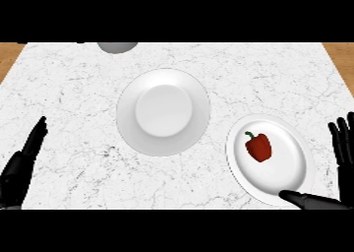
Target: Pick the bell pepper from the plate and place it in the plate
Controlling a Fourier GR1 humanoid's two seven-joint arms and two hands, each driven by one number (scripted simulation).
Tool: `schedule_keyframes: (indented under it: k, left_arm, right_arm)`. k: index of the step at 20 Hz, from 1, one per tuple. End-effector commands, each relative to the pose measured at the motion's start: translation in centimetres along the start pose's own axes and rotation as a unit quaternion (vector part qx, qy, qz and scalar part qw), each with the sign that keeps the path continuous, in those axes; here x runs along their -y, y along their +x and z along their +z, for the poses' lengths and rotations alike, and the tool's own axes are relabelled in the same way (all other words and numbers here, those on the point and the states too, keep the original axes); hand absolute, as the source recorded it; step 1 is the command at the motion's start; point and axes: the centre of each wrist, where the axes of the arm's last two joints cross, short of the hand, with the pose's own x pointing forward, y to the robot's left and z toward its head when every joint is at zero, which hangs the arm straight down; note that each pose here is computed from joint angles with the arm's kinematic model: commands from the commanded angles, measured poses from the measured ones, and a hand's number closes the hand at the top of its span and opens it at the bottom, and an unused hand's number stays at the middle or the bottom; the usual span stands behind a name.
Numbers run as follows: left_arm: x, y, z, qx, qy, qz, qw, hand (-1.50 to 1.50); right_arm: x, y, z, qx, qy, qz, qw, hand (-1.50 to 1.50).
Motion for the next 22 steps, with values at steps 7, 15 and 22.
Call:
schedule_keyframes:
  k: [7,15,22]
  left_arm:
    - [-0.8,0.7,-1.5,0.008,-0.004,0.004,1.0,0.0]
    - [0.8,0.9,-0.4,0.015,-0.017,0.001,0.9998,0.0]
    - [1.3,2.1,0.0,0.009,-0.016,-0.003,0.9998,0.0]
  right_arm:
    - [2.0,4.5,-2.2,-0.134,0.11,0.19,0.966,-1.5]
    - [2.1,3.9,-7.5,-0.22,0.178,0.244,0.927,-1.5]
    - [1.1,1.4,-9.5,-0.261,0.245,0.309,0.881,-1.5]
